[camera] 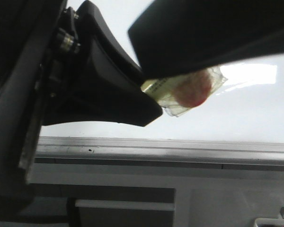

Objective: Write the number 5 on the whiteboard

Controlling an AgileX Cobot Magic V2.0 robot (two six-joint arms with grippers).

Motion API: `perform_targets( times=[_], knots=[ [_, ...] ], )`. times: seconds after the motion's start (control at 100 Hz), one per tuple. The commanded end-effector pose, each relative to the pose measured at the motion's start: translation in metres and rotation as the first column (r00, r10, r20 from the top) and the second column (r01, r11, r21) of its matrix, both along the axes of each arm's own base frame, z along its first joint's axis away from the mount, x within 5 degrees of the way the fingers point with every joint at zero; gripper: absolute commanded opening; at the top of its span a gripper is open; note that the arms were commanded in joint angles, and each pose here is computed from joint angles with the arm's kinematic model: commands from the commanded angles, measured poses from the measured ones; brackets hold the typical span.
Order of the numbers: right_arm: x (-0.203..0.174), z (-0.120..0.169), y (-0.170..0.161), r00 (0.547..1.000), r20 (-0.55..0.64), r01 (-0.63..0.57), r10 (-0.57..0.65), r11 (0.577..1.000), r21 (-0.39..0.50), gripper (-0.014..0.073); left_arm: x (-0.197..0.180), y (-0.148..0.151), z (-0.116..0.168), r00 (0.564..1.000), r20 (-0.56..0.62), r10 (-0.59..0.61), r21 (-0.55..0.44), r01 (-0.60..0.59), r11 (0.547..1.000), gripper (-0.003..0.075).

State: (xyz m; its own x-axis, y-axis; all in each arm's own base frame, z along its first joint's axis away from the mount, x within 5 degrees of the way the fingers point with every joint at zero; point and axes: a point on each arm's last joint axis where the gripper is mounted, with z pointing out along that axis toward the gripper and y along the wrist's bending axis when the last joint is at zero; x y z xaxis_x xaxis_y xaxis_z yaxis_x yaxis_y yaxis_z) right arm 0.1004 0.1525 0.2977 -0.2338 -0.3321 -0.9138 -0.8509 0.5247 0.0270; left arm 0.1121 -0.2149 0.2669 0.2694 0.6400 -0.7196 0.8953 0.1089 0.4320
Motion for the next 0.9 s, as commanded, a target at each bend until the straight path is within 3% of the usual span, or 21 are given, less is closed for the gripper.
perform_targets(
  times=[0.0,0.09,0.16,0.43,0.62,0.69,0.84,0.89],
  knots=[
    [0.0094,0.0125,0.0085,0.998,0.058,0.027,-0.031,0.997,0.071,0.0512,0.0017,-0.0032,0.0221,0.998,0.061,0.021,-0.111,-0.014,0.994,-0.002],
    [0.0123,0.0067,0.013,0.999,0.029,0.032,-0.033,0.998,0.054,0.0502,0.0018,-0.0033,0.0223,0.998,0.063,0.022,-0.113,-0.014,0.993,-0.002],
    [0.0132,0.0034,0.0149,0.999,0.011,0.031,-0.031,0.999,0.039,0.0441,0.0019,-0.0033,0.0224,0.998,0.064,0.022,-0.114,-0.015,0.993,-0.002],
    [0.013,0.003,0.0148,1.0,0.008,0.029,-0.029,0.999,0.035,-0.0071,0.0019,-0.0033,0.0224,0.998,0.064,0.022,-0.114,-0.015,0.993,-0.002],
    [0.0131,0.0033,0.0149,0.999,0.01,0.03,-0.031,0.999,0.038,-0.0064,0.0025,-0.0037,0.0238,0.998,0.044,0.041,-0.141,-0.035,0.989,-0.0013],
    [0.0136,0.0041,0.015,0.999,0.016,0.034,-0.035,0.998,0.046,-0.0064,0.0029,-0.004,0.0248,0.998,0.025,0.057,-0.162,-0.052,0.985,0.0053],
    [0.015,0.0079,0.015,0.998,0.038,0.044,-0.047,0.996,0.075,-0.0064,0.0025,-0.0042,0.0249,0.994,-0.055,0.09,-0.196,-0.099,0.976,0.0384],
    [0.0153,0.0091,0.0152,0.998,0.043,0.045,-0.049,0.996,0.08,-0.0064,0.0015,-0.0027,0.0275,0.993,-0.069,0.095,-0.212,-0.107,0.971,0.0459]
  ],
)
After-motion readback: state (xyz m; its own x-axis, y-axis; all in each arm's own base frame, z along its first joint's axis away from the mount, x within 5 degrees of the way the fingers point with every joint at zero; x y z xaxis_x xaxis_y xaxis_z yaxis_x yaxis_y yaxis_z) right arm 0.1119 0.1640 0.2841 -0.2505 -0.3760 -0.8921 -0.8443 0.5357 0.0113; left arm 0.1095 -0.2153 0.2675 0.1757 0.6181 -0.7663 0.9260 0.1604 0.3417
